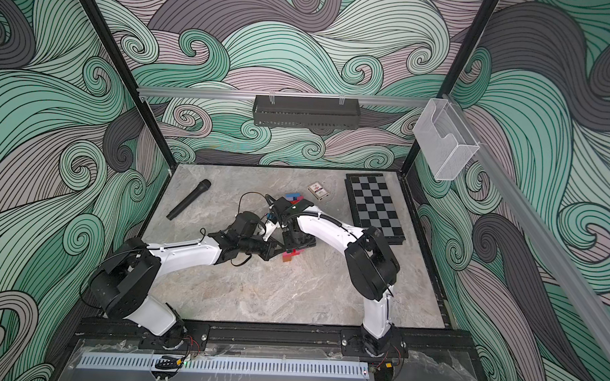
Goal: Assemble the letter p with lego
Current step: Assemble the lego brick with the lego brick.
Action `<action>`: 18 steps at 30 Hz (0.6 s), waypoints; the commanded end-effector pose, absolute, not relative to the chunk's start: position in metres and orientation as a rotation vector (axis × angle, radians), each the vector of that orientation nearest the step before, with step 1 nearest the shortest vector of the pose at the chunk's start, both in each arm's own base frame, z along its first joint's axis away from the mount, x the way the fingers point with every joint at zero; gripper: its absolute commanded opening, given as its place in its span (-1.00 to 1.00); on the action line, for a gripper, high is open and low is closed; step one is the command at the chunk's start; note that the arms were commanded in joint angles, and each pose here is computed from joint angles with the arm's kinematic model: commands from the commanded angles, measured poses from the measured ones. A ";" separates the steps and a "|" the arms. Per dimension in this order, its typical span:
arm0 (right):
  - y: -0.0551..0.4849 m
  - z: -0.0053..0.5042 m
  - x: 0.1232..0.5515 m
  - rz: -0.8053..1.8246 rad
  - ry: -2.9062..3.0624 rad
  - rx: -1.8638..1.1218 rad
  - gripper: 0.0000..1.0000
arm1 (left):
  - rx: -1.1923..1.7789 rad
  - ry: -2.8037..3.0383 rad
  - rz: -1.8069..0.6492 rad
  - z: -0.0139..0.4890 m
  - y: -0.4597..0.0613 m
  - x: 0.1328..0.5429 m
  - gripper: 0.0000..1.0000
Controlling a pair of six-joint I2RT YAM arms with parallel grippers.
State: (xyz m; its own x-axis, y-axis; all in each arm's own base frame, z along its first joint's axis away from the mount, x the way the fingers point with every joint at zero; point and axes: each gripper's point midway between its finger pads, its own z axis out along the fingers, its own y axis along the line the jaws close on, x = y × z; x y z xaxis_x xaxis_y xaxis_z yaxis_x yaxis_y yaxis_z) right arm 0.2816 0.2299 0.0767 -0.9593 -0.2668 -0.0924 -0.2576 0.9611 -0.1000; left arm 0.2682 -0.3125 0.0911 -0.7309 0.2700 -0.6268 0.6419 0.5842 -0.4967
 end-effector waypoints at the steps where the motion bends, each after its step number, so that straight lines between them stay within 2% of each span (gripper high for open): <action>1: 0.231 0.079 0.279 -0.138 3.010 -0.394 0.26 | 0.691 2.640 -0.811 0.021 -0.272 0.236 -1.00; 18: 0.208 0.132 0.267 -0.061 2.903 -0.379 0.30 | 0.736 2.547 -0.840 0.059 -0.289 0.252 -1.00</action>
